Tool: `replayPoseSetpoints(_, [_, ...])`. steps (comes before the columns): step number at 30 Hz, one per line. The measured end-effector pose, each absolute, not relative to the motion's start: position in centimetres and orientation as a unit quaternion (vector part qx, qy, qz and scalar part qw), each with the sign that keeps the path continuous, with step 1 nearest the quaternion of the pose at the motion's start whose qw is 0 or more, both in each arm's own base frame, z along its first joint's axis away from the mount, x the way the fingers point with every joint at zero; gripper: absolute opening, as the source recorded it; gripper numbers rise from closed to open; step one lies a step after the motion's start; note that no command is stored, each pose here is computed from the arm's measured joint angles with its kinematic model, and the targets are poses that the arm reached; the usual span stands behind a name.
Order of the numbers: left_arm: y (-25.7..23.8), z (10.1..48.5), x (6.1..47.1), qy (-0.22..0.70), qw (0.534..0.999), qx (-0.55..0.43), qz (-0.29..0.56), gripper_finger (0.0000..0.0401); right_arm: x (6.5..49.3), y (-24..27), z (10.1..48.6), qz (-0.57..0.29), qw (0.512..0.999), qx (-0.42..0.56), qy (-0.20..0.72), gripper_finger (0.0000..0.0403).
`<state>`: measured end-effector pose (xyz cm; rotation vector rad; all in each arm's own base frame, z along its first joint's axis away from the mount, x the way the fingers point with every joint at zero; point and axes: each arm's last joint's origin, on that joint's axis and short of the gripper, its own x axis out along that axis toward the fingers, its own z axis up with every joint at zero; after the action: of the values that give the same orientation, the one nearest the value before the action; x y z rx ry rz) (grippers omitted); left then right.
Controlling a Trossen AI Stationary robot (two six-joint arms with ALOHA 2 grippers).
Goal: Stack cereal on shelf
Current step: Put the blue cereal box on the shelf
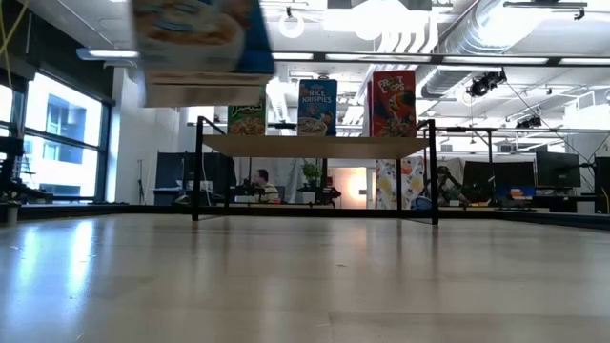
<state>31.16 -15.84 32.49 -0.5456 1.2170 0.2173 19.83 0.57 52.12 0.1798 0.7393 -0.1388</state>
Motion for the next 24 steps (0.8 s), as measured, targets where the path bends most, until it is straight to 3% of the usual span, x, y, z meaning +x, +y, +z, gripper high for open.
replayPoseSetpoints(15, [-7.9, 35.2, 33.2, 0.566, 0.813, -0.126, 0.051, 0.0127, 21.4, 0.8, 51.4, -0.056, 0.916, 0.112, 0.380, 0.0288])
replayPoseSetpoints(24, [-3.4, 37.4, 33.4, 0.555, 0.829, -0.064, 0.035, 0.0127, 24.4, 0.9, 50.0, -0.056, 0.909, 0.086, 0.405, 0.0296])
